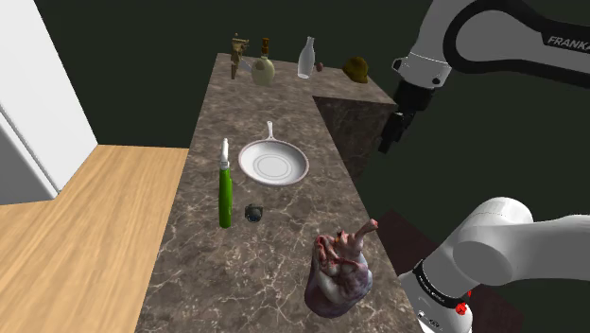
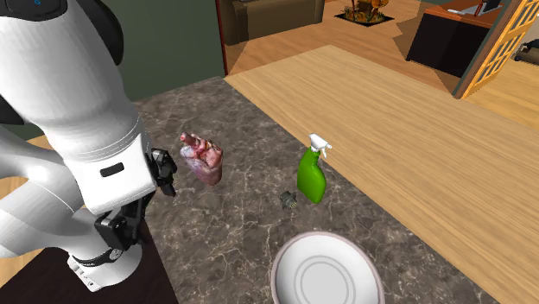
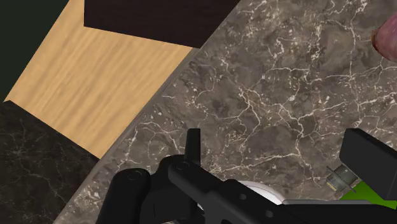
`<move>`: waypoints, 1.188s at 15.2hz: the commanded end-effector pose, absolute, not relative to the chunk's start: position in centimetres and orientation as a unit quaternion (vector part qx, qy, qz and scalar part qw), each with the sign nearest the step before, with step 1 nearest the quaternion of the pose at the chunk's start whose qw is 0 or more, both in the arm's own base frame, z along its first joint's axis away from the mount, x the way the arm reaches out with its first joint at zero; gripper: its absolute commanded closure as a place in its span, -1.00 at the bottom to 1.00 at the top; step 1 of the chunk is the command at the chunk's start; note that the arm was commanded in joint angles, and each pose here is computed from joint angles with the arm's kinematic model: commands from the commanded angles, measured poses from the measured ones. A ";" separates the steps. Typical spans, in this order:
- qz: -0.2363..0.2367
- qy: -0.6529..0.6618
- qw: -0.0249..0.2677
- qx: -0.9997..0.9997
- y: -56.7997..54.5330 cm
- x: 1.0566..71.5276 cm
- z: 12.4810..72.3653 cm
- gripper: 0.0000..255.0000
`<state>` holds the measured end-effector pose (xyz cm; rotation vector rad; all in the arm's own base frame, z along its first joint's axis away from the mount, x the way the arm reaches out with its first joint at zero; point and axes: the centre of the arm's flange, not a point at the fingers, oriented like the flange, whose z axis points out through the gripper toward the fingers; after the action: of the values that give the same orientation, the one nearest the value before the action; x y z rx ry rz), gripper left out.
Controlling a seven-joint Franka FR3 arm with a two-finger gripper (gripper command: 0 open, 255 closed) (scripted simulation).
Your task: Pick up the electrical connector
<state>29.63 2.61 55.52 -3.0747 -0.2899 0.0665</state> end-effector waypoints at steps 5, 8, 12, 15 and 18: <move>0.020 -0.080 0.024 -0.996 6.9 31.3 52.8 -1.00; 0.020 -0.069 0.022 -0.997 10.1 32.6 50.8 -1.00; 0.019 -0.055 0.019 -0.998 14.2 34.5 48.1 -1.00; 0.018 -0.045 0.017 -0.999 17.3 36.0 46.1 -1.00; 0.017 -0.034 0.015 -0.999 20.3 37.5 44.0 -1.00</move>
<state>37.05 19.20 44.63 -3.1089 -0.1193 0.0548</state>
